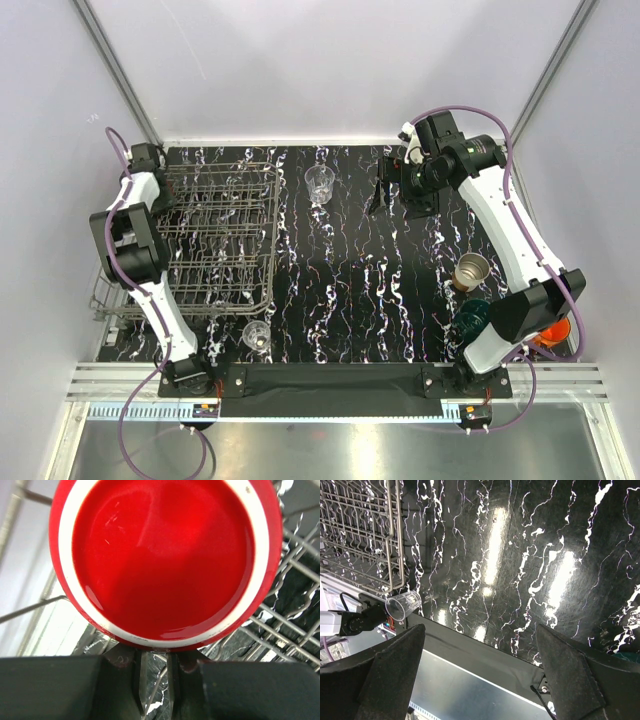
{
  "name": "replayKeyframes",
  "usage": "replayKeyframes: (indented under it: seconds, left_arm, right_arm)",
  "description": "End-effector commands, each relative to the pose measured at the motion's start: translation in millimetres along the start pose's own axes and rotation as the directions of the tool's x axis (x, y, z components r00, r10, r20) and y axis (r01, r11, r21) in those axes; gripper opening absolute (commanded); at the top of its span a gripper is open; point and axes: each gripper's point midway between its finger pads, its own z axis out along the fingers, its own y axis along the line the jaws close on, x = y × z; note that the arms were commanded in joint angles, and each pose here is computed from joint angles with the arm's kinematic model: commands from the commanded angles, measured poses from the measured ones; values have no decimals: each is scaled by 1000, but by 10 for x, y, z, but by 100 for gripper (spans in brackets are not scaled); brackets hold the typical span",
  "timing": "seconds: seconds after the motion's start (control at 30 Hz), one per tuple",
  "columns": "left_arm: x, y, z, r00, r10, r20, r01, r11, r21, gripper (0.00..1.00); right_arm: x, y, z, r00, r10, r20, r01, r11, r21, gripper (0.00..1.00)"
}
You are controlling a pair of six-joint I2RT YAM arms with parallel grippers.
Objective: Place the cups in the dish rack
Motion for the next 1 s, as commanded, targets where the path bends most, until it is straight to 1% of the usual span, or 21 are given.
replayKeyframes:
  seconds: [0.0,0.23,0.27,0.3,0.37,0.4,0.47,0.6,0.63,0.8,0.83,0.9,0.93,0.97]
  left_arm:
    - [-412,-69,-106,991,-42,126,36,998,42,0]
    - [-294,-18,-5,995,-56,78,55,998,12,0]
    - [-275,10,4,996,-64,68,64,998,5,3]
    - [-243,24,14,996,-76,56,76,997,-7,17]
    - [-203,59,33,995,-88,43,89,996,-20,26]
    - [-187,70,39,995,-93,39,94,995,-19,35]
    - [-154,103,43,995,-92,38,93,995,-28,41]
    - [-153,172,50,993,-109,42,111,993,-35,59]
    - [-141,174,52,993,-109,39,110,993,-32,66]
    - [-160,155,-19,994,-102,49,102,995,-9,80]
    - [-173,152,-48,993,-100,54,101,995,-11,86]
    - [-199,174,-159,993,-101,68,102,995,-11,91]
    - [-207,168,-214,992,-103,74,104,995,-7,95]
    - [-207,146,-265,991,-105,79,105,994,2,99]
  right_arm:
    - [-117,64,-84,999,-1,35,2,1000,-25,100]
    - [-127,72,-71,999,12,36,-11,1000,-28,100]
    - [-122,57,-65,999,15,34,-14,1000,-23,100]
    - [-123,55,-65,999,18,35,-17,1000,-22,100]
    - [-117,52,-58,999,22,32,-21,1000,-21,100]
    - [-120,52,-54,999,22,31,-22,1000,-20,100]
    - [-123,53,-63,999,22,31,-22,1000,-19,99]
    - [-134,43,-38,999,25,26,-25,1000,-16,100]
    - [-140,46,-41,999,25,26,-25,1000,-16,100]
    - [-161,15,-89,999,15,44,-15,1000,4,99]
    - [-140,4,-102,999,15,45,-16,1000,9,100]
    - [-108,-3,-186,998,14,67,-15,1000,15,100]
    - [-45,-32,-181,998,20,58,-22,1000,22,100]
    - [-11,-19,-271,996,21,82,-22,1000,17,100]
